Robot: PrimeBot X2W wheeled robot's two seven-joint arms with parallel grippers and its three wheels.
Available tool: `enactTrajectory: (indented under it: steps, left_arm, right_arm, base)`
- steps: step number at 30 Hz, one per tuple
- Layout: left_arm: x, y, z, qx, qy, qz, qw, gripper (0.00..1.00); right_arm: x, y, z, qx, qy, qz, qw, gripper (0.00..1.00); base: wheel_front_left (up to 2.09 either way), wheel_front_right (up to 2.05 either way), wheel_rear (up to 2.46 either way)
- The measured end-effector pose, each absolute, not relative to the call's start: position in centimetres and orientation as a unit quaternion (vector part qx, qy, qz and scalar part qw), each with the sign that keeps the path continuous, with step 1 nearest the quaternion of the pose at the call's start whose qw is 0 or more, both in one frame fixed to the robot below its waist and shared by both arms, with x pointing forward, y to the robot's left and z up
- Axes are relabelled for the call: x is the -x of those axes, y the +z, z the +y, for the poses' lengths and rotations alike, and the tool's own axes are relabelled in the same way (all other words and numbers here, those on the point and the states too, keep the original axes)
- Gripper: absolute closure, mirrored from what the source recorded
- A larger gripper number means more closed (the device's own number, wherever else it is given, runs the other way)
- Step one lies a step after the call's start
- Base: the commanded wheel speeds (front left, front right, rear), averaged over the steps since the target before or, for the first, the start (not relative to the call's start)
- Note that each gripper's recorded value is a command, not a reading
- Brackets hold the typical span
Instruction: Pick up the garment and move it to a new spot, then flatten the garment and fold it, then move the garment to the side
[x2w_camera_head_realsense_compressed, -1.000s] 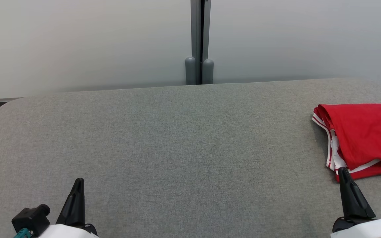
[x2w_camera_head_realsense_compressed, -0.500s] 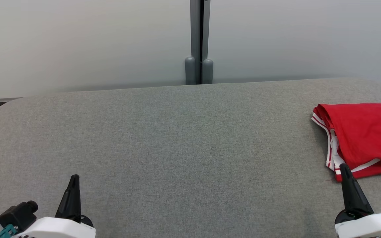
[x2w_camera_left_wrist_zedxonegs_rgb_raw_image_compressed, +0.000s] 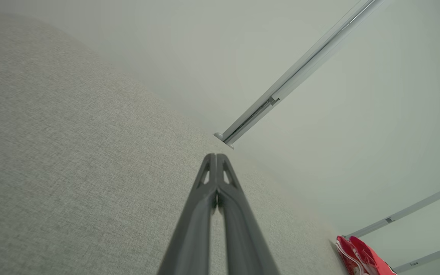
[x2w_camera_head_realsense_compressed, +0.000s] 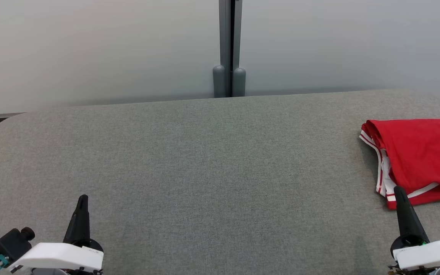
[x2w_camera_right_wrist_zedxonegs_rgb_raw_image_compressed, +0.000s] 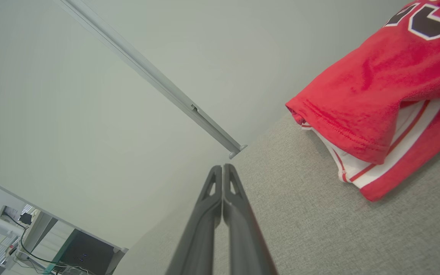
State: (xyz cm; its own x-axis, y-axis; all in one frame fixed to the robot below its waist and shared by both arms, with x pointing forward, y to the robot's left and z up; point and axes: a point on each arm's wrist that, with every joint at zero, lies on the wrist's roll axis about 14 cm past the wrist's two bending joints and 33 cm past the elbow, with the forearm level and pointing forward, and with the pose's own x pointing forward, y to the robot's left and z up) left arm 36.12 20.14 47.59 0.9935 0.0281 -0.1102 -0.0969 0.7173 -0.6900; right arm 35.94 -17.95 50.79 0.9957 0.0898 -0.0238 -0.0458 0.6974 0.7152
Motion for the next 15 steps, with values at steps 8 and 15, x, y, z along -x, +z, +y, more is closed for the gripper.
enactTrajectory:
  steps: [8, 15]
  left_arm:
    - [-36.39, 47.67, 20.17, 0.422, 0.036, 0.046, 0.905, 1.0]
    - [-36.82, 48.01, 20.12, 0.46, 0.036, 0.043, 0.886, 1.0]
  right_arm:
    - [-36.31, 50.78, -18.18, -0.432, 0.032, 0.027, 0.901, 1.0]
    - [-36.65, 50.77, -18.48, -0.468, 0.026, 0.024, 0.883, 1.0]
  base:
    - [0.0, 0.0, 0.0]
    - [0.0, 0.0, 0.0]
